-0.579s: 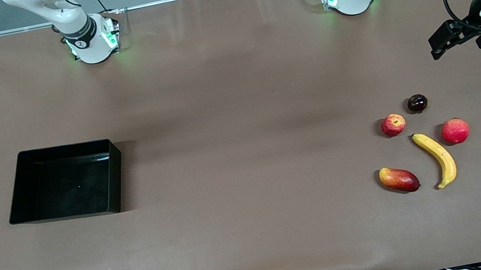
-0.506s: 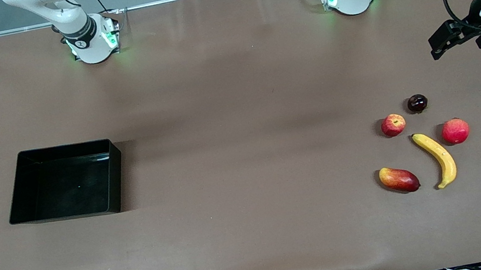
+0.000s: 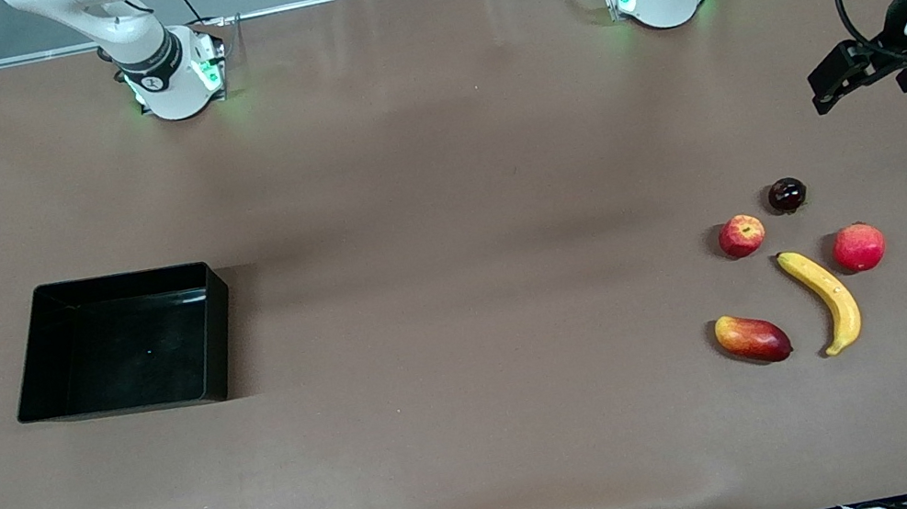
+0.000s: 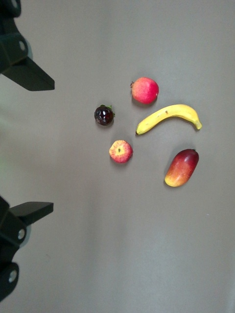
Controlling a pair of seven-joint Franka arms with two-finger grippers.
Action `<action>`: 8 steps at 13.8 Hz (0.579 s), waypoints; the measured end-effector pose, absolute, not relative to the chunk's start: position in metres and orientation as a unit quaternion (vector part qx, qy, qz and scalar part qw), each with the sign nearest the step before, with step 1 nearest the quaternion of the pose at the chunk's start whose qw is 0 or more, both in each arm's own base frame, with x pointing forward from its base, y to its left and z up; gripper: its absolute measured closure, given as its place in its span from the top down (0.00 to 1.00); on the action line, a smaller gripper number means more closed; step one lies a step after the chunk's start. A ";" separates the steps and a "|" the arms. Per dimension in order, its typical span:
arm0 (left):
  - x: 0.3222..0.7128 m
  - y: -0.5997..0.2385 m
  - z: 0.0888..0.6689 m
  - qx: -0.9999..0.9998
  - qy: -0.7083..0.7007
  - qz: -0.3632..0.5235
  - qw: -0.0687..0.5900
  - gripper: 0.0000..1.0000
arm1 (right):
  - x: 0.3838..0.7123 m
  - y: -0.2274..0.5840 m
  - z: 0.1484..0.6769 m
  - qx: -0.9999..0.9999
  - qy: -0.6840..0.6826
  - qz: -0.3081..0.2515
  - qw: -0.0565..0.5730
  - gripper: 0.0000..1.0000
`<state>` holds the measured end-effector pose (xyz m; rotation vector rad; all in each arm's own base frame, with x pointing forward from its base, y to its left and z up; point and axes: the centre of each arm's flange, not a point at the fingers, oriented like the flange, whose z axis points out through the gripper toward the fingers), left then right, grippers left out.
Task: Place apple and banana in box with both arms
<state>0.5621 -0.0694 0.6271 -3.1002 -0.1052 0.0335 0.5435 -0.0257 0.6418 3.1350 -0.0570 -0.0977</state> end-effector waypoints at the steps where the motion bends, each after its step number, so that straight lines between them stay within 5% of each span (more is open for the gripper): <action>1: 0.568 -0.066 0.615 -0.999 -0.037 0.019 0.020 1.00 | 0.550 -0.029 0.634 0.999 -0.021 -0.033 0.003 1.00; 8: 0.627 -0.028 0.470 -0.998 -0.061 0.031 0.008 1.00 | 0.589 -0.075 0.575 0.998 -0.044 -0.040 0.003 1.00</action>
